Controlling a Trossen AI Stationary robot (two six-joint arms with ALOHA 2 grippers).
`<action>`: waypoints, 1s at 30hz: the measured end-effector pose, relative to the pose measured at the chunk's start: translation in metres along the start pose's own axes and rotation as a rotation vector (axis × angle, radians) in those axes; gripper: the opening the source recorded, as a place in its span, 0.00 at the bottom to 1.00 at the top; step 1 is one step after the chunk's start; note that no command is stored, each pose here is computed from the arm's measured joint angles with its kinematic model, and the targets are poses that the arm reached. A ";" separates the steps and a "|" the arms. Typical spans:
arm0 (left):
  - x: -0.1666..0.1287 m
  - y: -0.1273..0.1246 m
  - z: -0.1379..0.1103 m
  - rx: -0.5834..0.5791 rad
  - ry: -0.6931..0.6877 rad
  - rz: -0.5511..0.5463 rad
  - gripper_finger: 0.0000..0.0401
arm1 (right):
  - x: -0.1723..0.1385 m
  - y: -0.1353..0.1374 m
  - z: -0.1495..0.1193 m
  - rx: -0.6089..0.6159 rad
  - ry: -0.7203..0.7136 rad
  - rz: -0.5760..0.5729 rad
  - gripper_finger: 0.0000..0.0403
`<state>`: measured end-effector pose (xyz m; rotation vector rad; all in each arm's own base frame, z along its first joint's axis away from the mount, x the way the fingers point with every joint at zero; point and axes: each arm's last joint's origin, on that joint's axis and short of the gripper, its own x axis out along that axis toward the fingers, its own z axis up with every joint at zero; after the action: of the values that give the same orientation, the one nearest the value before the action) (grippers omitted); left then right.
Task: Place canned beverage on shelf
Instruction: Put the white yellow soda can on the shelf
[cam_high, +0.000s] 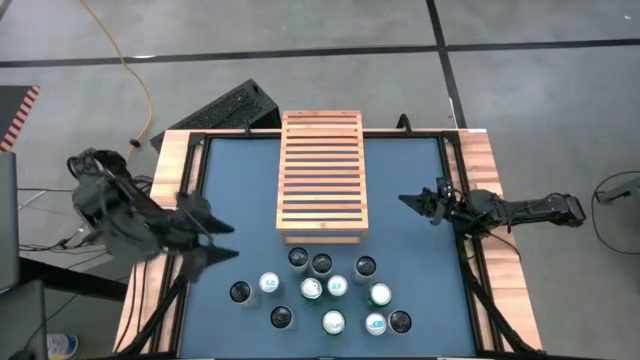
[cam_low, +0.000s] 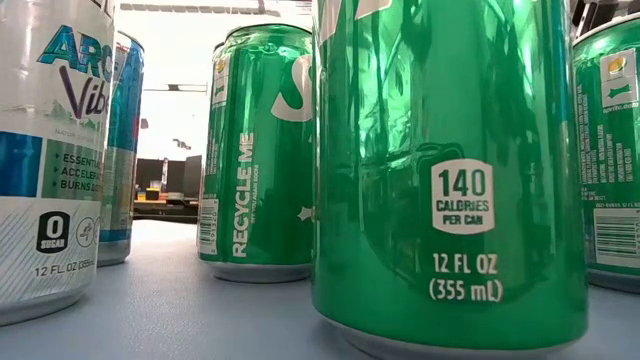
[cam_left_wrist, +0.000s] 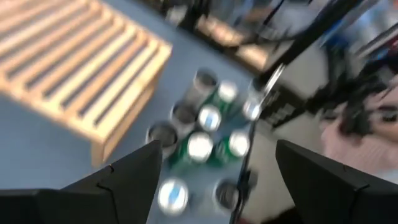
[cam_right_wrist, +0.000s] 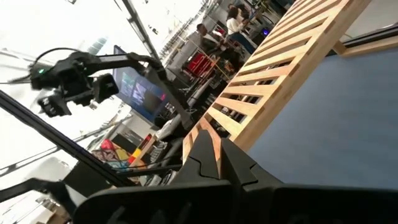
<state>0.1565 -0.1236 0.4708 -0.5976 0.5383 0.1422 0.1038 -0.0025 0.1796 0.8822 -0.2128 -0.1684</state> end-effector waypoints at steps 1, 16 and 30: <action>0.005 -0.004 -0.001 -0.009 0.043 0.027 0.75 | 0.000 0.000 0.000 0.000 0.000 0.000 0.00; 0.103 -0.032 -0.055 0.016 0.593 0.349 0.75 | 0.000 -0.002 -0.002 -0.070 0.017 -0.018 0.00; 0.107 -0.032 -0.061 0.086 0.611 0.356 0.75 | 0.000 -0.006 -0.005 -0.085 0.050 -0.055 0.00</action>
<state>0.2299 -0.1873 0.3888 -0.4510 1.2377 0.2736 0.1043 -0.0024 0.1723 0.8074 -0.1337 -0.2043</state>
